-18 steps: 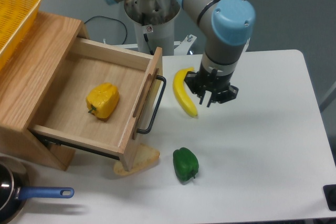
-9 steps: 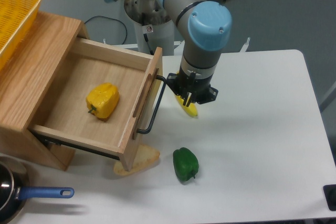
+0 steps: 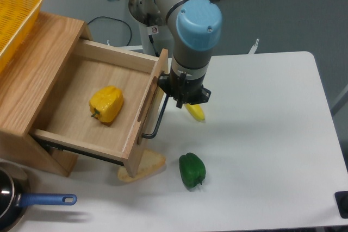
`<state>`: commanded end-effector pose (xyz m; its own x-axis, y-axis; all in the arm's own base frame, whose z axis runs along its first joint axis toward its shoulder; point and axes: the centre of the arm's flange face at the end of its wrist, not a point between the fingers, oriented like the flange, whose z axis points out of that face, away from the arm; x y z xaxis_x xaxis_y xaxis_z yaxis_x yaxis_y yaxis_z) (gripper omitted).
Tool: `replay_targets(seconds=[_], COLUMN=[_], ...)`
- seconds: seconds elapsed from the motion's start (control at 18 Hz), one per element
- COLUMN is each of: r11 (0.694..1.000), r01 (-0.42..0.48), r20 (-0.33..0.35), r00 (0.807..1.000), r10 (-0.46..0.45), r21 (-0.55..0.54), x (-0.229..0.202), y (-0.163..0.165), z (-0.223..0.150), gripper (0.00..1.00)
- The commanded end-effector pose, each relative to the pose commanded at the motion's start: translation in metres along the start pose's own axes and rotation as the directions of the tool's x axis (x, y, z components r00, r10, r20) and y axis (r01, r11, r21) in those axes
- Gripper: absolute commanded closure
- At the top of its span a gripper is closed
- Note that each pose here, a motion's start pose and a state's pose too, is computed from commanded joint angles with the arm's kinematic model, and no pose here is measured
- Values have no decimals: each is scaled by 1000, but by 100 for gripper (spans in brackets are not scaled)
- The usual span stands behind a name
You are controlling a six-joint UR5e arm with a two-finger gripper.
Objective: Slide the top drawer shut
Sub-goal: 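Lower the gripper against the drawer front beside its black handle, then push the drawer front into the cabinet with the gripper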
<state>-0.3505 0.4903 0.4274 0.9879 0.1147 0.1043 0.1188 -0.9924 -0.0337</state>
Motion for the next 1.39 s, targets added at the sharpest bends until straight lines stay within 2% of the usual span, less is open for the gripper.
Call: replay_targets(seconds=[0.56, 1.39], r11=[1000, 1000], r01=[14, 0], r20=[-18, -29], r00=[1000, 1000], r10=[-13, 0], r21=[20, 16], x=[14, 76], y=[-5, -29], z=[-2, 3], gripper=[98, 97])
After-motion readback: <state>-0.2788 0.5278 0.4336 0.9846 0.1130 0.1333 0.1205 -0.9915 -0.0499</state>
